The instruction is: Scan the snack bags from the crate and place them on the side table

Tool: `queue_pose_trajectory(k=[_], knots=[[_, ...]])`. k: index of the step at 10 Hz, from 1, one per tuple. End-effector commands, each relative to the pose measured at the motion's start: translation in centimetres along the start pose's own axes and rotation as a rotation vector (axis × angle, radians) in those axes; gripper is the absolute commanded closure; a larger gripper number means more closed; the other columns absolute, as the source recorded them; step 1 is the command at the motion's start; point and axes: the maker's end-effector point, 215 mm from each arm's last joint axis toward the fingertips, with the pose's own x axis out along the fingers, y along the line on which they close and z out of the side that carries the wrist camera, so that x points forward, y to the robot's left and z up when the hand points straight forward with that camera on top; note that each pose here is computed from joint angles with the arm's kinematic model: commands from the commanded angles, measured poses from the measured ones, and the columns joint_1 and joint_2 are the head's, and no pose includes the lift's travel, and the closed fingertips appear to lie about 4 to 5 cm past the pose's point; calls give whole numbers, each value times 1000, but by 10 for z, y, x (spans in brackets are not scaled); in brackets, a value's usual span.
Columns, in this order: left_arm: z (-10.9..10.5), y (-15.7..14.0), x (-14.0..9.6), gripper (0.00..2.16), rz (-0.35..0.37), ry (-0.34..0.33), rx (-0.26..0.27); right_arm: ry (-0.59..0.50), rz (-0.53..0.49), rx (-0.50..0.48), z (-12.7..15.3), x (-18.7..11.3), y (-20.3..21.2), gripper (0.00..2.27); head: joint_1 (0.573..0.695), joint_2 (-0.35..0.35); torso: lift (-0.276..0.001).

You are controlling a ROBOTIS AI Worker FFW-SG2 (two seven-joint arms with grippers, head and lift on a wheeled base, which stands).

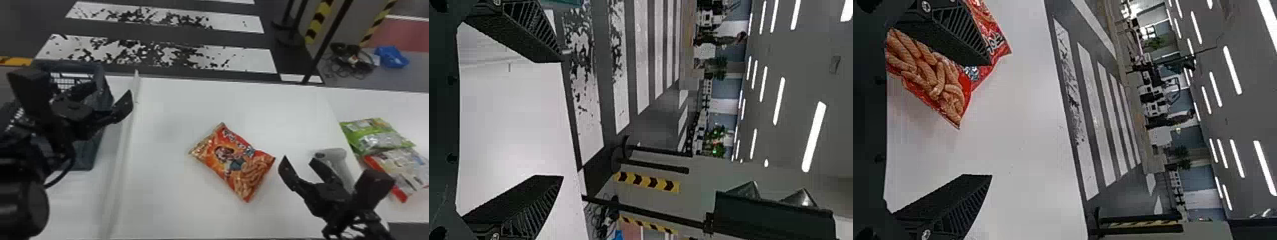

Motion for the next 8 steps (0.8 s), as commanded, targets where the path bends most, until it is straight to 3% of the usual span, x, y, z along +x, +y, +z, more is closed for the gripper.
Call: queue_pose_trajectory(k=[1, 4, 6, 8], knots=[[0, 14, -15, 39, 65, -48, 18, 71, 34, 65, -12, 4, 6, 87, 695, -64, -94], [-1, 31, -36, 66, 198, -110, 33, 192, 113, 162, -25, 8, 21, 87, 695, 7, -94], [-5, 30, -45, 66, 284, -114, 33, 280, 182, 258, -30, 12, 34, 83, 695, 33, -94], [-12, 23, -46, 66, 295, -101, 34, 328, 216, 314, -28, 19, 39, 76, 695, 53, -94]])
